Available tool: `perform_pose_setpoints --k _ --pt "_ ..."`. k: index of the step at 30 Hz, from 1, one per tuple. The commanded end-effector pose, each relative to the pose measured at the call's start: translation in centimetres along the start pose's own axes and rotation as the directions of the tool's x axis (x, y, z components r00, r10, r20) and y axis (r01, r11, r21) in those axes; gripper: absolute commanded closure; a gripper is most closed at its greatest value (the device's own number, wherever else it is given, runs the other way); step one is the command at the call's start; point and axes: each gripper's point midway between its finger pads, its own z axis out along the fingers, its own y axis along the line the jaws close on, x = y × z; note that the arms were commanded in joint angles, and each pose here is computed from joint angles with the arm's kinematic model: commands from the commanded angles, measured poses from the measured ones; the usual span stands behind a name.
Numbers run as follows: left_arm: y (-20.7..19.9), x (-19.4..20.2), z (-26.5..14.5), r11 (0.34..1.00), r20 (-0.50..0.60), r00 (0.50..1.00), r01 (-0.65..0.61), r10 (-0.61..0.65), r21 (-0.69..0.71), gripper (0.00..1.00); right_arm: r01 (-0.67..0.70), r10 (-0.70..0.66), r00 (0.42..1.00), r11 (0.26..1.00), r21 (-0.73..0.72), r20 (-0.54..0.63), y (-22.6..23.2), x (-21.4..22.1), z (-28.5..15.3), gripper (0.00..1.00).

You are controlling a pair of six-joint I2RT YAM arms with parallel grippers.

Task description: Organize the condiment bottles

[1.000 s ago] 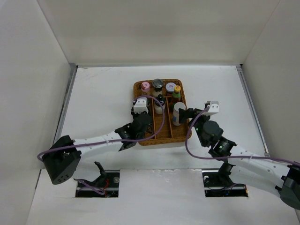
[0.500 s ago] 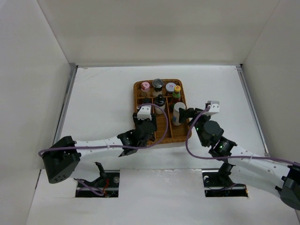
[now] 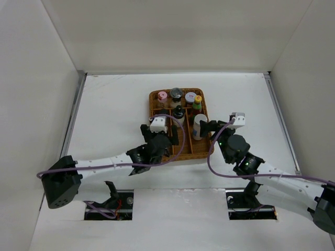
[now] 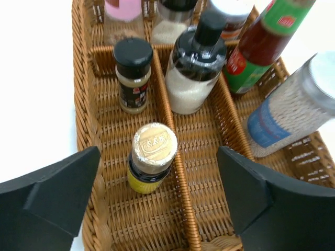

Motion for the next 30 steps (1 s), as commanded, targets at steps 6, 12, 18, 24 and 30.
perform_pose_setpoints --k 6,12,18,24,30 --pt "3.7 -8.4 -2.6 0.991 0.217 0.974 0.091 -0.069 -0.094 0.00 -0.063 0.063 0.995 0.998 -0.007 0.077 -0.1 -2.2 -0.3 0.03" --pt "10.4 -11.0 -3.2 0.952 0.357 0.921 0.238 -0.158 -0.193 0.00 -0.068 0.068 0.994 0.998 0.000 0.082 -0.3 -2.1 -0.3 0.00" --pt "15.9 -5.4 -0.3 0.861 0.236 0.906 0.411 -0.350 -0.299 0.00 -0.081 0.075 0.992 0.994 0.067 0.099 -1.9 -2.2 -0.1 0.00" --pt "18.5 -3.9 1.4 0.811 0.053 0.879 0.460 -0.474 -0.361 0.00 -0.101 0.087 0.989 0.987 0.123 0.116 -3.4 -2.2 0.0 0.00" --pt "16.1 -5.5 1.0 0.842 0.054 0.886 0.455 -0.460 -0.291 0.00 -0.108 0.095 0.990 0.986 0.127 0.108 -3.5 -2.0 0.1 0.00"
